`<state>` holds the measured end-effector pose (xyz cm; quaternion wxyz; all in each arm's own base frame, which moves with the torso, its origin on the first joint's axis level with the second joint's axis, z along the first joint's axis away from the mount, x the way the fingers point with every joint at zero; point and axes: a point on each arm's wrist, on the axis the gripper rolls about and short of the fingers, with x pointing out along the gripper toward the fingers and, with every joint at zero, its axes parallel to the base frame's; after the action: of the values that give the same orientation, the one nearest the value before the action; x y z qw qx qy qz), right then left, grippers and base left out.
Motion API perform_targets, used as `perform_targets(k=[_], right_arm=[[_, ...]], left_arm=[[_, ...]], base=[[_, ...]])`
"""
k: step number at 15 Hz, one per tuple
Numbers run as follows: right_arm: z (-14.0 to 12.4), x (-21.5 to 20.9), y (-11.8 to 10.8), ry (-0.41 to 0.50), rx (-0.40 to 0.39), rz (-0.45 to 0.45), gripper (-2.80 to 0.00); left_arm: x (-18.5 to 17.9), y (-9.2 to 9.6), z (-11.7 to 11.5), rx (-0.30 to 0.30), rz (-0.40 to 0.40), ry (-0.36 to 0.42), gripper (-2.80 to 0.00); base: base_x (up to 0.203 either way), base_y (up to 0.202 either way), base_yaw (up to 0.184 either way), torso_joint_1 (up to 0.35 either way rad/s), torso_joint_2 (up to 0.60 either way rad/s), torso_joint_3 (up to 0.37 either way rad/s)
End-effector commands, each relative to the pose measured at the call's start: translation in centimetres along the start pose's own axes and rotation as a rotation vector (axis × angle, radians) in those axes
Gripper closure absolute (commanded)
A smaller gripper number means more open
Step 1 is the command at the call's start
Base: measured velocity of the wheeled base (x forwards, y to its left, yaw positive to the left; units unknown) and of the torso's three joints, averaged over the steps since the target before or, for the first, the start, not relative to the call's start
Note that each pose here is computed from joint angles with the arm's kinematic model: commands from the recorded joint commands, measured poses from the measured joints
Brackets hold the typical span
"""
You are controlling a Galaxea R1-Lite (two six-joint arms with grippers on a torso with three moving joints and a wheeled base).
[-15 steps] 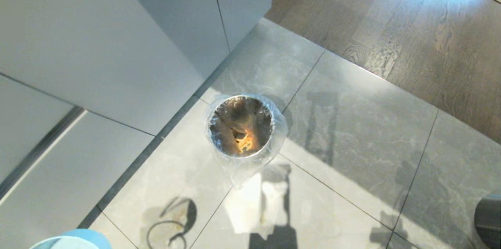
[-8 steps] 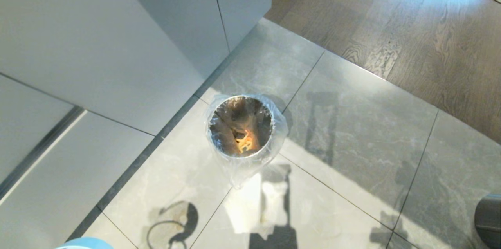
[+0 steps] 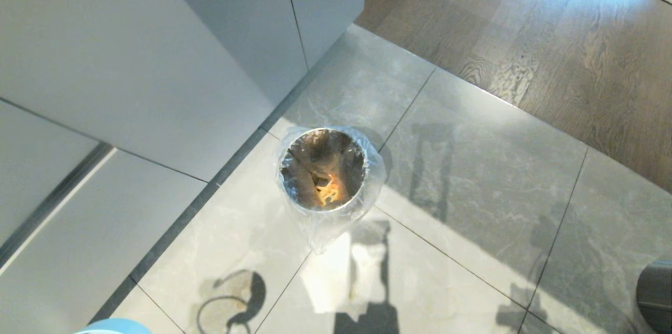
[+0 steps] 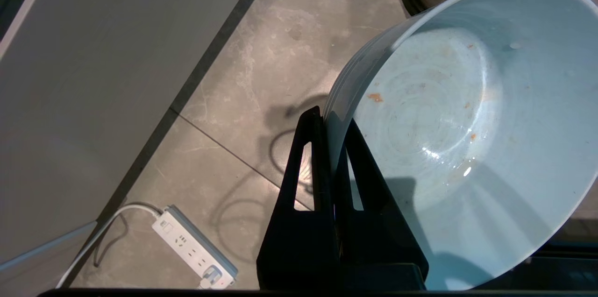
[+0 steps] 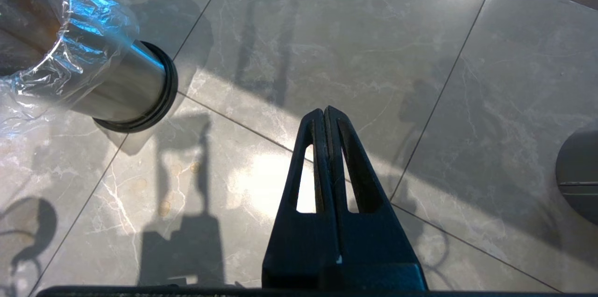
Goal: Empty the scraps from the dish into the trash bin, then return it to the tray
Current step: Put the bowl back to the table
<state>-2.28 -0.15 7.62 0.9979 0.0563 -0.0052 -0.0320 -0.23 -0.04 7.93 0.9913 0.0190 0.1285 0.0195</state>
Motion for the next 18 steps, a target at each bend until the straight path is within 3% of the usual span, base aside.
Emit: perform_targets(k=[1, 18], right_arm=[[0.0, 0.0, 0.0, -0.001, 0.001, 0.0, 0.0], [0.0, 0.0, 0.0, -0.001, 0.001, 0.0, 0.0]], left_arm=[[0.04, 0.0, 0.02, 0.0, 0.0, 0.004, 0.0], [0.04, 0.0, 0.02, 0.0, 0.0, 0.004, 0.0]], base=[[0.0, 0.0, 0.0, 0.0, 0.0, 0.0], [0.0, 0.0, 0.0, 0.0, 0.0, 0.0]])
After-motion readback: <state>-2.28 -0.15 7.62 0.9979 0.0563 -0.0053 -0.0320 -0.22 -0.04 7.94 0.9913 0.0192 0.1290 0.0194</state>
